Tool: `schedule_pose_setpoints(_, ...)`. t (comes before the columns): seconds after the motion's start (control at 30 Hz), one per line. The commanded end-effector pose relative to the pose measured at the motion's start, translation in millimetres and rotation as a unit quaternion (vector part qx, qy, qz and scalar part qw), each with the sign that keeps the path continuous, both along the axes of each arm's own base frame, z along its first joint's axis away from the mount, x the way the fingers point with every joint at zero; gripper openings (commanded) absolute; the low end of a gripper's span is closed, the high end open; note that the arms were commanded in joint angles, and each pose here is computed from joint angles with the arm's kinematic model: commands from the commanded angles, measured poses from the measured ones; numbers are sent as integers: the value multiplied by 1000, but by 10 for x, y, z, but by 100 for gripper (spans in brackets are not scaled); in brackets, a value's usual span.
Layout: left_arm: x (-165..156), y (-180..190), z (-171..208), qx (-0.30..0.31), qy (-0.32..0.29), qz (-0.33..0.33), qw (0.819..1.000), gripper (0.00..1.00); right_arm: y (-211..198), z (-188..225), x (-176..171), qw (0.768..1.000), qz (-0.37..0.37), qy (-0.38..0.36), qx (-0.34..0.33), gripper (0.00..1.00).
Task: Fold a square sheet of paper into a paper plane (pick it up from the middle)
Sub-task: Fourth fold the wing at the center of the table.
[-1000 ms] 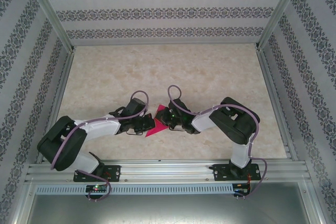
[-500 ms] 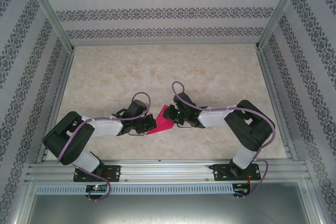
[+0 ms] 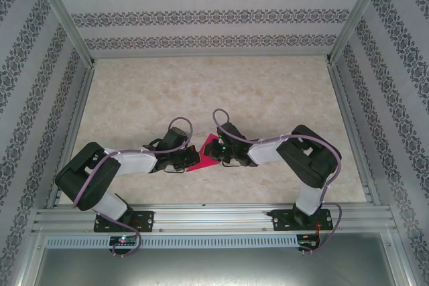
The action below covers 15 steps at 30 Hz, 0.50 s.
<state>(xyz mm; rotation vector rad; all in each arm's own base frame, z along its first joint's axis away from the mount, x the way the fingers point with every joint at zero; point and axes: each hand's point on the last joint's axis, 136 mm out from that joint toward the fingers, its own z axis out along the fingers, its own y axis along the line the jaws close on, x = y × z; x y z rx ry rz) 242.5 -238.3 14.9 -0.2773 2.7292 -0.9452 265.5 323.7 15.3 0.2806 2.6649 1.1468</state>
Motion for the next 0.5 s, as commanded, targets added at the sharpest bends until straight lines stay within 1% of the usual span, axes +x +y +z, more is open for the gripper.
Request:
schedule_pose_setpoints(0.0,-475,518,-567,126,91,12,988,0,-457,-289,96,997,-42,9,-63,7)
schedule_pose_setpoints(0.27,-547,575,-623,131,97,11,987,0,-915,-434,371,995,-75,32,-62,8)
schedule_pose_setpoints(0.4,-574,587,-646,131,98,10,986,0,-1066,-397,541,995,-88,34,-42,8)
schedule_pose_setpoints(0.47,-576,591,-648,132,98,10,986,0,-1163,-355,611,994,-97,30,-47,9)
